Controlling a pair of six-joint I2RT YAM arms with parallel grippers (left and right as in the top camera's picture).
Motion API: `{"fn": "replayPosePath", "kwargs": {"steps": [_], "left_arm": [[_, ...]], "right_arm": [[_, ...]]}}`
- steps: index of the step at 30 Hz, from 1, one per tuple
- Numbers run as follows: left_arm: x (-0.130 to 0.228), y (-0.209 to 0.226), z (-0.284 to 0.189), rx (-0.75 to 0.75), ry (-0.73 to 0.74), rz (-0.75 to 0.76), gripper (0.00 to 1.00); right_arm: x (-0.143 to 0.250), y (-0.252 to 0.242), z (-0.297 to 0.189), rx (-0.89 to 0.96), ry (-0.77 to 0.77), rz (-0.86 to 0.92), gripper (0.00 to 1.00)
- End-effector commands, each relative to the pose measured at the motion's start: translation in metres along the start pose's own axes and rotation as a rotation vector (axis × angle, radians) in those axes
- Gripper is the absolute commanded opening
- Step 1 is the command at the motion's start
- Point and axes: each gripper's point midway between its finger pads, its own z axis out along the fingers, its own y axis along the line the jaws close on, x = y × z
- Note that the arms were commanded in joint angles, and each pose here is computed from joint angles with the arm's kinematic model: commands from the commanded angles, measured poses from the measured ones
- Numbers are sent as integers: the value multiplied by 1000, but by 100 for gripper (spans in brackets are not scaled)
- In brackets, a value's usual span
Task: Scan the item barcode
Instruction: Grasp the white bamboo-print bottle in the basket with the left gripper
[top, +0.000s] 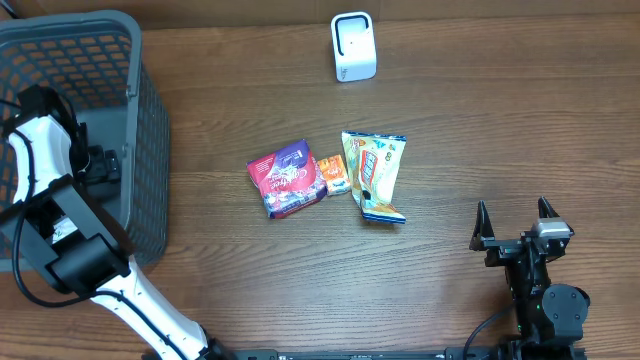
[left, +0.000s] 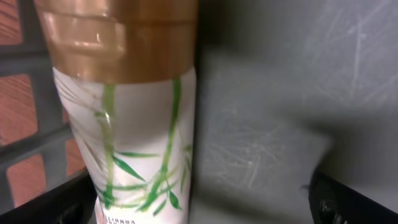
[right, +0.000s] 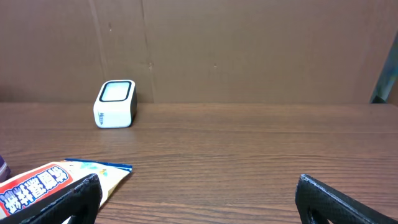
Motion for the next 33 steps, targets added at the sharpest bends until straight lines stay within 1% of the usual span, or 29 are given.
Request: {"fn": "replayPosePath", "kwargs": {"steps": [1,8,12,13,15,19,20,23,26,28,29,30,32,33], "left_arm": [[14,-6,16,54,34,23,100],[20,-8,21,127,38,9,100],[23,-20,19,191,46,14,95],[25,-24,18,213,49,15,93],[27,-29,16,240,58,17,85],[36,-32,15,252,94,26,73],[39,-33,14,256,105,30,69],[41,-35,13,259,118,27,61],[43,-35,13,259,126,1,49],[43,-36,13,258,129,-10,36],[43,-36,13,258,129,-9,32],[43,-36,13,258,129,-9,25],[42,-35,12,257,125,-9,5],[39,-34,10,254,118,-27,4]], "right_arm": [[1,1,0,-2,-7,2,100],[1,1,0,-2,-7,2,100],[1,1,0,-2,-7,2,100],[1,1,0,-2,-7,2,100],[1,1,0,-2,-7,2,100],[1,1,0,-2,-7,2,100],[1,1,0,-2,-7,2,100],[1,1,0,-2,-7,2,100],[1,1,0,-2,-7,2,100],[1,1,0,-2,-7,2,100],[1,1,0,-2,-7,2,100],[1,1,0,-2,-7,2,100],[1,1,0,-2,-7,2,100],[1,1,0,-2,-7,2,100]]}}
